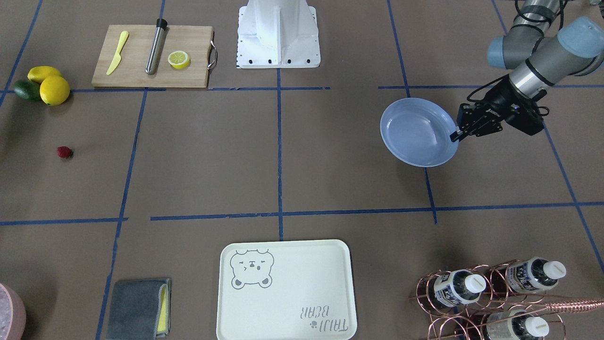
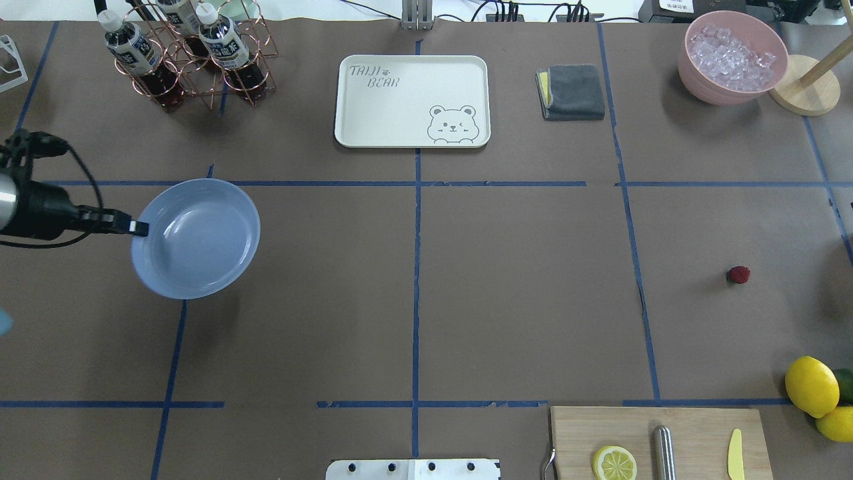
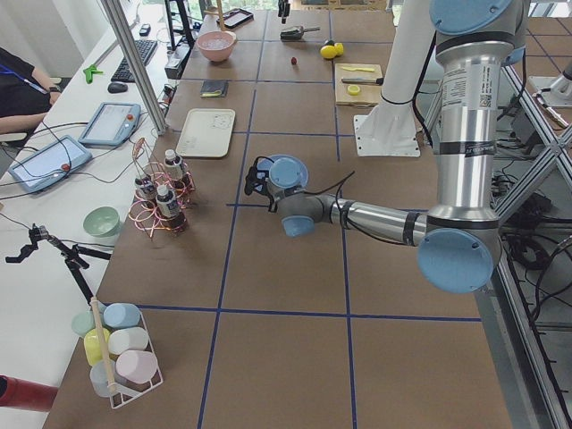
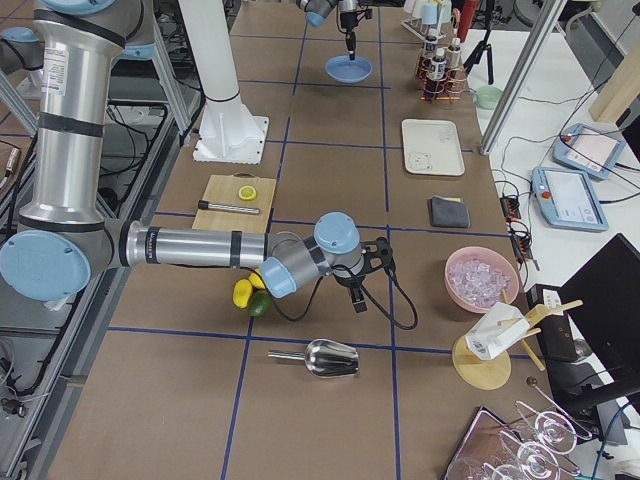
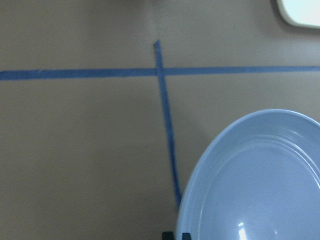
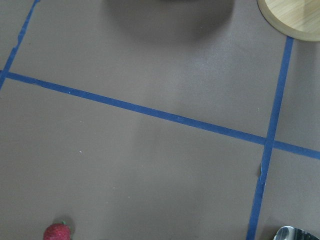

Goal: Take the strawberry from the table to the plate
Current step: 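Slide the light blue plate with the left gripper toward the table center, then release the plate and withdraw the left gripper to rest, then lower the right gripper onto the red strawberry and grasp it, then carry the strawberry with the right gripper over the light blue plate, then lower the strawberry onto the plate and open the right gripper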

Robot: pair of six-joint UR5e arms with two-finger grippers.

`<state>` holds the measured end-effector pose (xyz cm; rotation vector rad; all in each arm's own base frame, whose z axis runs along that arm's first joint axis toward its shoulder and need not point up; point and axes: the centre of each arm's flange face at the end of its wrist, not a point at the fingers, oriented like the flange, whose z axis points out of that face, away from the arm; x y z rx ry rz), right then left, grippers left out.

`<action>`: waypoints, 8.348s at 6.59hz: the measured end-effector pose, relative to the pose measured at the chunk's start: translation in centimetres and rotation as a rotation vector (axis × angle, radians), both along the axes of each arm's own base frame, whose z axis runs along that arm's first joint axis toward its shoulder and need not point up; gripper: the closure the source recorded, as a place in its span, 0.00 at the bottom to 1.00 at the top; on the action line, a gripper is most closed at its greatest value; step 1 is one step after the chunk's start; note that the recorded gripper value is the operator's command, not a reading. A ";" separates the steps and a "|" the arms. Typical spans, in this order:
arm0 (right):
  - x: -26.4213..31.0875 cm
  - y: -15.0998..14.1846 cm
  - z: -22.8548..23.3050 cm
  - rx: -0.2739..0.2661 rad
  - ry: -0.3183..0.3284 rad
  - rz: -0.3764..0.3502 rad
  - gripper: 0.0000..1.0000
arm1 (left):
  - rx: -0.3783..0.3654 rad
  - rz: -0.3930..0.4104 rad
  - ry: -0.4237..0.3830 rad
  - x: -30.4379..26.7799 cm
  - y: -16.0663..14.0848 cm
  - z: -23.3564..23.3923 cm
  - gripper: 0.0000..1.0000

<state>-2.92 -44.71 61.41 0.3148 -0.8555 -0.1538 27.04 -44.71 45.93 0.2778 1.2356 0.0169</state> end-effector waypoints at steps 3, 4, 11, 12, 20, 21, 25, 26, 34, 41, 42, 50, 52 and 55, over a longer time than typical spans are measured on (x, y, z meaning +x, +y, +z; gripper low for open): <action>0.1 0.4 0.5 -0.011 0.003 0.000 0.00 | -0.029 -0.041 -0.022 17.4 -0.6 -14.1 1.00; 0.1 0.5 0.6 -0.013 0.004 0.000 0.00 | -0.021 -0.030 -0.036 21.8 0.7 -16.3 1.00; 0.1 0.5 0.8 -0.018 0.005 0.001 0.00 | -0.004 0.007 -0.067 28.4 3.4 -17.0 0.80; 0.1 0.5 0.7 -0.016 0.005 0.001 0.00 | -0.005 0.008 -0.068 28.4 3.4 -17.0 0.26; -0.8 -0.5 -9.1 0.061 -0.157 0.010 0.00 | 0.316 0.056 -0.332 4.6 -6.6 -8.6 0.00; -1.1 -0.4 -9.9 0.058 -0.159 0.022 0.00 | 0.372 0.071 -0.406 -3.3 -8.5 -4.2 0.00; -6.5 -0.1 -9.5 0.055 -0.083 -0.032 0.00 | 0.033 0.125 -0.561 -27.2 -10.2 7.8 0.00; -7.9 0.1 -10.2 0.039 -0.061 -0.050 0.00 | 0.008 0.157 -0.570 -30.2 -9.0 10.0 0.00; -19.3 5.5 -1.5 -0.030 0.052 0.043 0.16 | -0.011 0.200 -0.527 -35.4 -2.7 16.6 0.00; -22.0 4.8 -4.7 -0.021 0.024 0.039 1.00 | -0.007 0.199 -0.527 -35.4 -2.8 16.5 0.00; -24.6 3.7 -9.1 -0.054 -0.002 0.065 1.00 | -0.005 0.199 -0.527 -35.4 -2.9 16.3 0.00; -59.6 5.1 -43.8 -0.269 0.050 0.261 1.00 | 0.023 0.191 -0.519 -35.3 -3.2 14.9 0.00; -61.2 5.9 -43.7 -0.262 0.068 0.266 1.00 | 0.024 0.191 -0.506 -35.2 -3.2 14.8 0.00; -62.2 5.3 -42.2 -0.243 0.107 0.293 0.70 | 0.027 0.190 -0.504 -35.2 -3.2 14.7 0.00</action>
